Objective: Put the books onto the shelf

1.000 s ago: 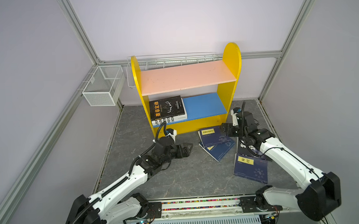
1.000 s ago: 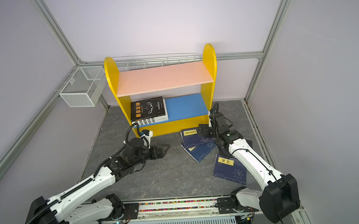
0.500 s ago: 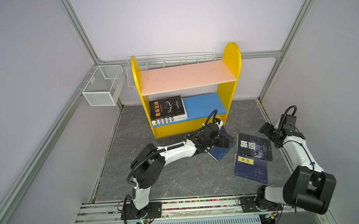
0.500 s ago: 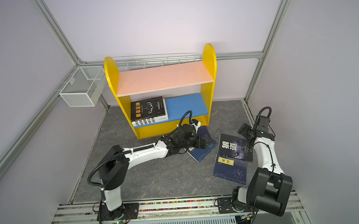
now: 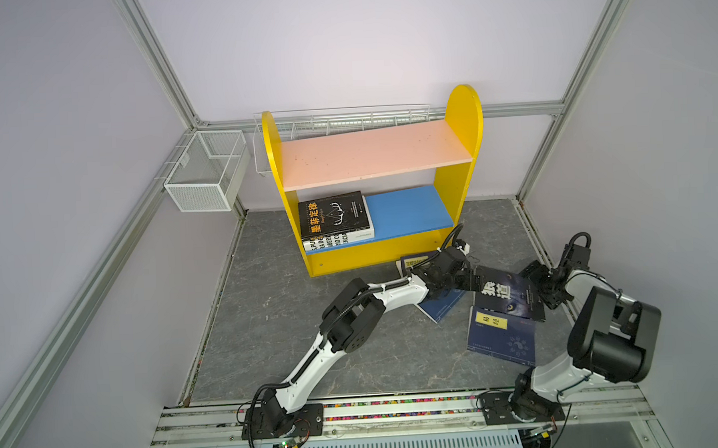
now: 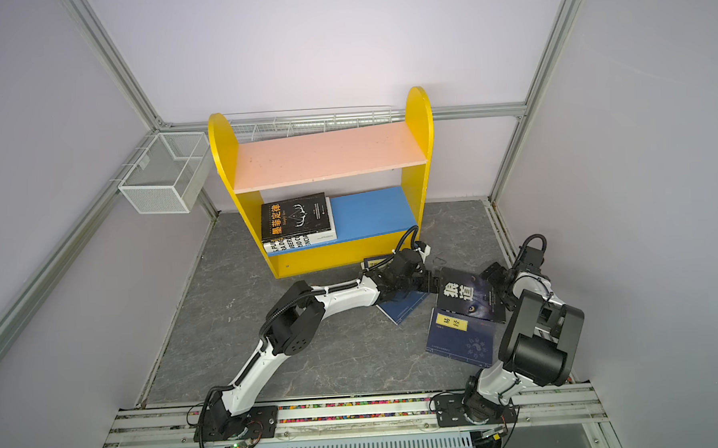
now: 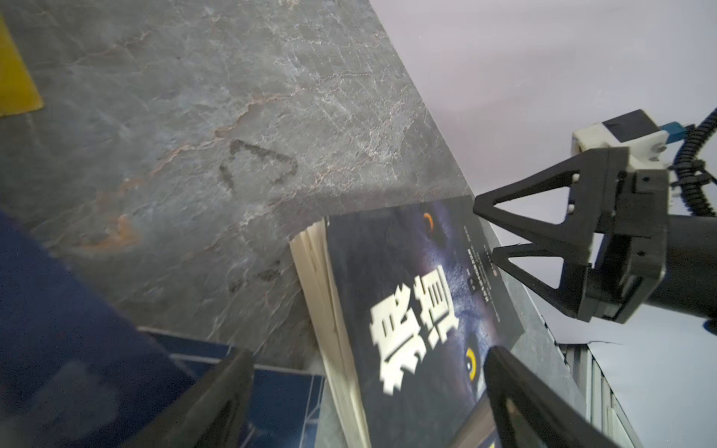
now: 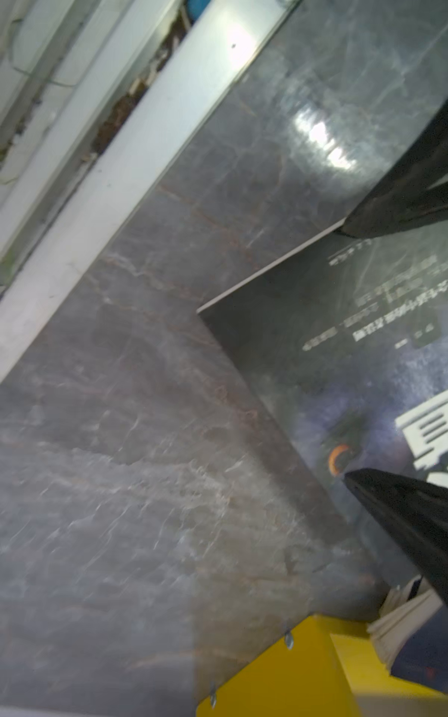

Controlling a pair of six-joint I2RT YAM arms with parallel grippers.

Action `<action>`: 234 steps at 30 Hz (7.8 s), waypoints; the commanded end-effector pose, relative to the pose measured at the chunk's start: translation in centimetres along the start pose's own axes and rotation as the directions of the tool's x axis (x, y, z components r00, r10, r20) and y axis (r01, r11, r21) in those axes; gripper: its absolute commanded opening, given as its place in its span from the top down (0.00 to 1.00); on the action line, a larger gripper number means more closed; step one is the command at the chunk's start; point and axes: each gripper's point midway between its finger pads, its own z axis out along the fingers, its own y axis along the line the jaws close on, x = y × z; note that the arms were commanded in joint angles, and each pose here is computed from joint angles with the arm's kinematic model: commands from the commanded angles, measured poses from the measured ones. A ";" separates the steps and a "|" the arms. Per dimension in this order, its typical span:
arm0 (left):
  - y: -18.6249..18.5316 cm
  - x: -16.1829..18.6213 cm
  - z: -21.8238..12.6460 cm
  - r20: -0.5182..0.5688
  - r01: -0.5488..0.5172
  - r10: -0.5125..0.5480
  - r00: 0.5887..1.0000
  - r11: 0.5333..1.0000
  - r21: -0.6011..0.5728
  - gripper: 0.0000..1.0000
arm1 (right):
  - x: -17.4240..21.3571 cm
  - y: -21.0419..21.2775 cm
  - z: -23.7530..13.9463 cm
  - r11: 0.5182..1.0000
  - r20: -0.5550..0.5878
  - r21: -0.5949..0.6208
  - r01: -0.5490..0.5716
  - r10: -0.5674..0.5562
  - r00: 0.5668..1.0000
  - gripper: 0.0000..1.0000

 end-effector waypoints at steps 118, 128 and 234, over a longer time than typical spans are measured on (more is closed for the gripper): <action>4.6 -3.0 -21.7 0.077 0.276 -0.267 0.961 0.947 -0.162 1.00 | 26.6 18.2 -7.5 0.707 -0.330 -0.694 -0.132 -0.149 0.932 0.04; 8.1 1.4 -20.7 0.039 0.363 -0.364 0.930 0.902 -0.233 1.00 | 25.7 18.1 -6.4 0.701 -0.277 -0.695 -0.160 -0.056 0.959 0.21; -3.5 -3.3 -47.8 0.268 0.088 -0.114 0.957 0.990 0.107 1.00 | 23.9 28.1 -29.0 -0.015 0.200 -0.968 0.251 -0.654 0.730 0.09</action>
